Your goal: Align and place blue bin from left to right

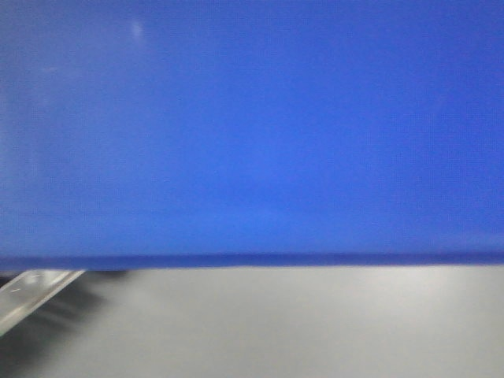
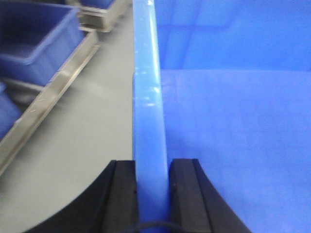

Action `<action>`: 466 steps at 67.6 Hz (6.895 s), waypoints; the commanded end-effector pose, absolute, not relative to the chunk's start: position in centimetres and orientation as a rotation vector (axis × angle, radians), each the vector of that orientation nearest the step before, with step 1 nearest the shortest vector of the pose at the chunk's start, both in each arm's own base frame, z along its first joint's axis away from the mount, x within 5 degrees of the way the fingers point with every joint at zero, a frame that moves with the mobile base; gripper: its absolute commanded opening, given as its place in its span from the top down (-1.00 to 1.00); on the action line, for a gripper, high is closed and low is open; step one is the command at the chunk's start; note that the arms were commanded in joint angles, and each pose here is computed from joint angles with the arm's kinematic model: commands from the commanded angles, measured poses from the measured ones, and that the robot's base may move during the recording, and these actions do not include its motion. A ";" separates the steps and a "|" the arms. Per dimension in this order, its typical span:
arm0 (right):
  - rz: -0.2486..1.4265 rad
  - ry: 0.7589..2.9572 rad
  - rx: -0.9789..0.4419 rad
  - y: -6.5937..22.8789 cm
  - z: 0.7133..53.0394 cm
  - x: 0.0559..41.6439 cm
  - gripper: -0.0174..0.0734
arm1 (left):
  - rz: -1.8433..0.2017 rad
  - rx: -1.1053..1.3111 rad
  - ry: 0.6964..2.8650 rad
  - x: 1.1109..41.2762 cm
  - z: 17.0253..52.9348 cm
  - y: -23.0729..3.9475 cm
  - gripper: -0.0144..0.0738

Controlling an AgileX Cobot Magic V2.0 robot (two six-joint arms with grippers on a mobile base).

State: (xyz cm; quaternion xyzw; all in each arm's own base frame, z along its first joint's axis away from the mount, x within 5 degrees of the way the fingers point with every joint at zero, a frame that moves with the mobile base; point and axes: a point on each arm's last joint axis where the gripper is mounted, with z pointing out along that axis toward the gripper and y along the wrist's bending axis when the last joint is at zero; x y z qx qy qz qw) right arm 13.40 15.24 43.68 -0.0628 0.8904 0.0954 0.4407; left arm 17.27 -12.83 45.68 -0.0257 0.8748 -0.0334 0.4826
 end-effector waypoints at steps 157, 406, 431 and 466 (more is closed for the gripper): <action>0.304 2.103 -0.181 15.4 45.0 13.4 0.79 | -0.172 -0.018 2.051 17.0 46.8 -13.3 0.92; 0.382 2.047 -0.215 16.0 45.4 13.5 0.79 | -0.178 0.008 1.988 17.3 47.3 -13.4 0.92; 0.382 2.047 -0.215 16.0 45.4 13.5 0.79 | -0.178 0.008 1.988 17.3 47.3 -13.4 0.92; 0.382 2.047 -0.215 16.0 45.4 13.5 0.79 | -0.178 0.008 1.988 17.3 47.3 -13.4 0.92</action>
